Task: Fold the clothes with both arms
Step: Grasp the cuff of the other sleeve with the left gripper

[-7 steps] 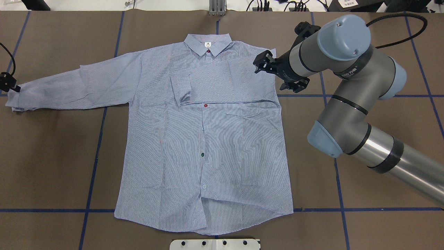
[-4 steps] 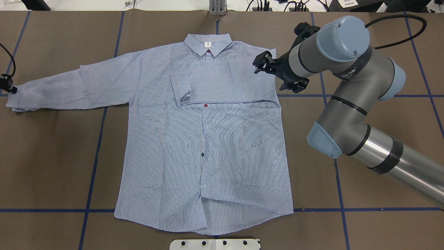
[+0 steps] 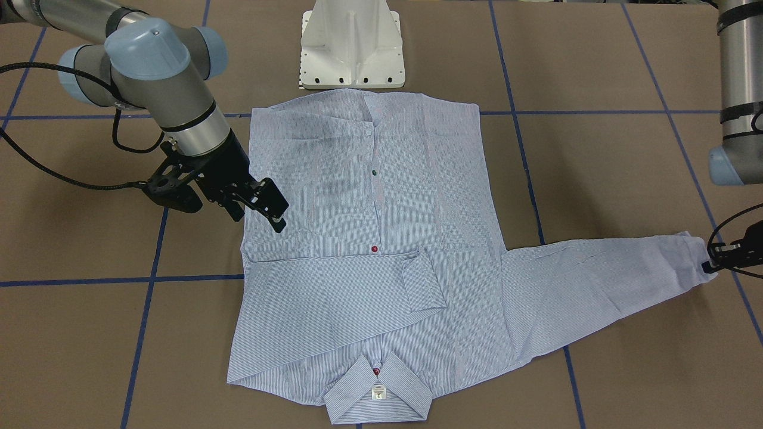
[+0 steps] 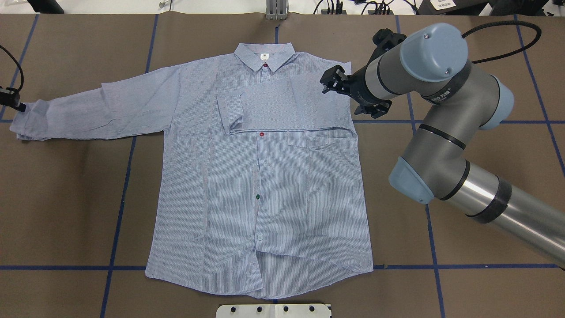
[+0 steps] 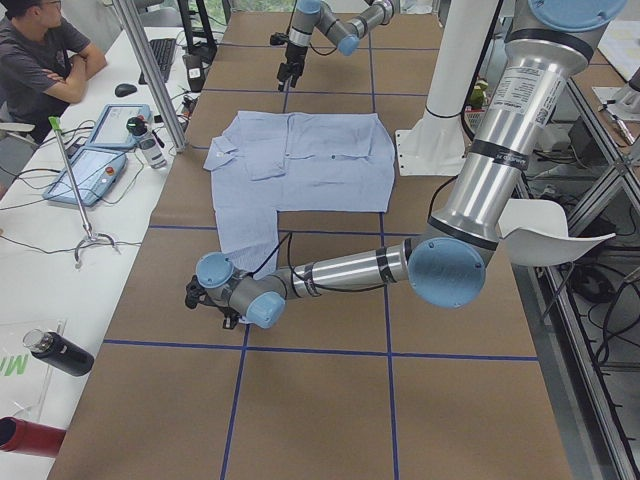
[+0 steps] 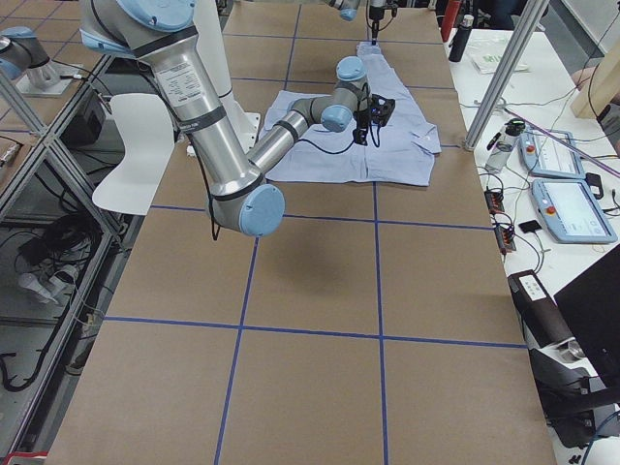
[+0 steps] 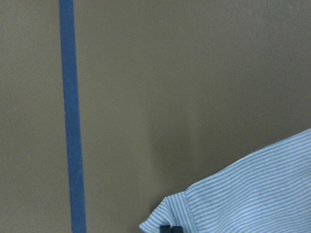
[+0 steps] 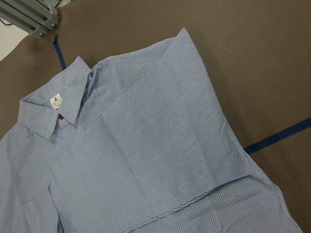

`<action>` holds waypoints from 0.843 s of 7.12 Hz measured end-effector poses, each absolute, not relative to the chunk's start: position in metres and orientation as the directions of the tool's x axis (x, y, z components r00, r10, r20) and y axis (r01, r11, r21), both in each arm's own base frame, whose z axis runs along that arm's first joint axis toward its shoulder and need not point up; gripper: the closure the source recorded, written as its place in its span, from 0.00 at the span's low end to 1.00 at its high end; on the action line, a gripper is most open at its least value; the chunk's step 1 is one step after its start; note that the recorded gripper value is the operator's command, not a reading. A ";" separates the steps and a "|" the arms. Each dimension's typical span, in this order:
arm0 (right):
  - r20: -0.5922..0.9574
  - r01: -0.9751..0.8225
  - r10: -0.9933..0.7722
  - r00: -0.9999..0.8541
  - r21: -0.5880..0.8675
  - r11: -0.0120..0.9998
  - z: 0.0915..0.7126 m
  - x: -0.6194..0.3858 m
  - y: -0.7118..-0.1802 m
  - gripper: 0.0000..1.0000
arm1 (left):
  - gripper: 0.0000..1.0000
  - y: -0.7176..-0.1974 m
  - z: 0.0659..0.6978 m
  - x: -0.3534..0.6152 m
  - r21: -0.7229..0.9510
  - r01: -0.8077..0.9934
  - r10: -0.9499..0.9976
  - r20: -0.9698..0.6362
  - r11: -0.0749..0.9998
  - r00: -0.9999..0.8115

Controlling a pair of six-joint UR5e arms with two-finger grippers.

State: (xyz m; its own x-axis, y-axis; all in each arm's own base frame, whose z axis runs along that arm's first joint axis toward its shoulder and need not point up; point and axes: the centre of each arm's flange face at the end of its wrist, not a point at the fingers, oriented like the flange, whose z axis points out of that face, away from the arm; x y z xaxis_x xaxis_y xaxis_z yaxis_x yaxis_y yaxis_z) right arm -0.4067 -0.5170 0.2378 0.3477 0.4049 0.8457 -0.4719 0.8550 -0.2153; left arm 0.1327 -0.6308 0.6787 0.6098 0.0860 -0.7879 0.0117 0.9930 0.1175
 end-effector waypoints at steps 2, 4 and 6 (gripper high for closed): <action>0.841 -0.470 0.409 0.355 -0.217 0.855 0.254 -0.389 -0.513 0.00 | 1.00 -0.638 0.607 0.139 0.074 0.093 0.014 -0.849 0.993 0.528; 0.834 -0.460 0.392 0.389 -0.193 0.867 0.284 -0.356 -0.512 0.00 | 1.00 -0.636 0.503 0.160 -0.039 0.195 -0.117 -0.905 0.980 0.409; 0.825 -0.444 0.369 0.428 -0.165 0.881 0.316 -0.319 -0.516 0.00 | 1.00 -0.633 0.378 0.247 -0.200 0.229 -0.262 -0.921 0.953 0.289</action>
